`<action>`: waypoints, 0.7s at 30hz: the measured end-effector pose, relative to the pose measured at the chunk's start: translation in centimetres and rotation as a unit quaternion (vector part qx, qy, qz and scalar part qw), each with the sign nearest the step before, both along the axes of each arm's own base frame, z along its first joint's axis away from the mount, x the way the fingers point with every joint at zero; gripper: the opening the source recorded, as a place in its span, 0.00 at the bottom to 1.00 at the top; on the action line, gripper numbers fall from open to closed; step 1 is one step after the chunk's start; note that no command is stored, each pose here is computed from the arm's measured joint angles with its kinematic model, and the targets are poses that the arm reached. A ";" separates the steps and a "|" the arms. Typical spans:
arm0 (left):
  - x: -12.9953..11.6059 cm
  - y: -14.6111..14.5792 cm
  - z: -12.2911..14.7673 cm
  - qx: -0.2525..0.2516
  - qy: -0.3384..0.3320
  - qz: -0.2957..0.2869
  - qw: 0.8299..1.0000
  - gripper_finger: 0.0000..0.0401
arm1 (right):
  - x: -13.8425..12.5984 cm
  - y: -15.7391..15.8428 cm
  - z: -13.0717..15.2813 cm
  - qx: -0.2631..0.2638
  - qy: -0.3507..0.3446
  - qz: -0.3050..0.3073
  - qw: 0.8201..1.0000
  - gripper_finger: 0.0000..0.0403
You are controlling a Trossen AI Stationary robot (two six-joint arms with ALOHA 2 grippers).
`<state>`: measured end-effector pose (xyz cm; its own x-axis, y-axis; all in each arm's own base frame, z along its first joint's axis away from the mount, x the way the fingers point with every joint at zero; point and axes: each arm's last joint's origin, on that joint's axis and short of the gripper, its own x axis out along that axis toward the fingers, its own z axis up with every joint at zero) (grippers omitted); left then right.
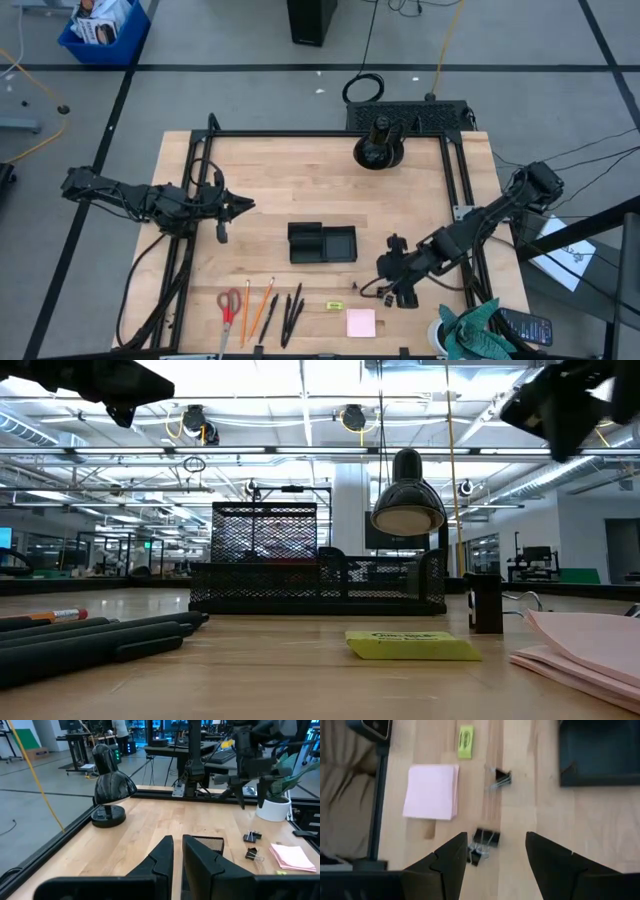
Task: Pick and place office supplies into organizer
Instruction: Put the black binder clip into the black desk organizer
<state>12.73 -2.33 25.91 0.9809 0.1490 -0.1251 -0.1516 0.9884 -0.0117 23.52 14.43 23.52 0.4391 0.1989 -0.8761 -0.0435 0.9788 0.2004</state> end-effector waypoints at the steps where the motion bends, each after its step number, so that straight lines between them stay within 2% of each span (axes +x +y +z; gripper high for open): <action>1: 0.0 0.0 0.0 0.000 0.000 0.000 1.000 0.12 | 0.1 0.1 -0.3 -0.005 -0.003 -0.002 1.000 0.49; 4: 0.0 0.0 0.0 0.001 0.000 0.000 1.000 0.12 | 0.8 0.5 -1.4 -0.010 -0.026 -0.007 1.000 0.49; 8: 0.0 0.0 0.0 -0.006 -0.001 0.000 1.000 0.12 | 1.9 0.7 -2.9 -0.005 -0.039 -0.052 0.998 0.49; 17: 0.0 0.0 -0.1 -0.006 0.002 0.000 1.000 0.12 | 2.7 1.5 -5.5 0.027 0.009 -0.125 0.992 0.49; 21: 0.0 0.0 -0.1 -0.006 0.002 0.000 1.000 0.12 | 3.2 1.8 -6.2 0.044 0.010 -0.147 0.988 0.49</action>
<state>12.73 -2.33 25.84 0.9804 0.1477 -0.1301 -0.1519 0.9881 -0.0230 26.74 16.25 17.30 0.4716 0.1418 -0.8703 0.2444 0.9273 0.2836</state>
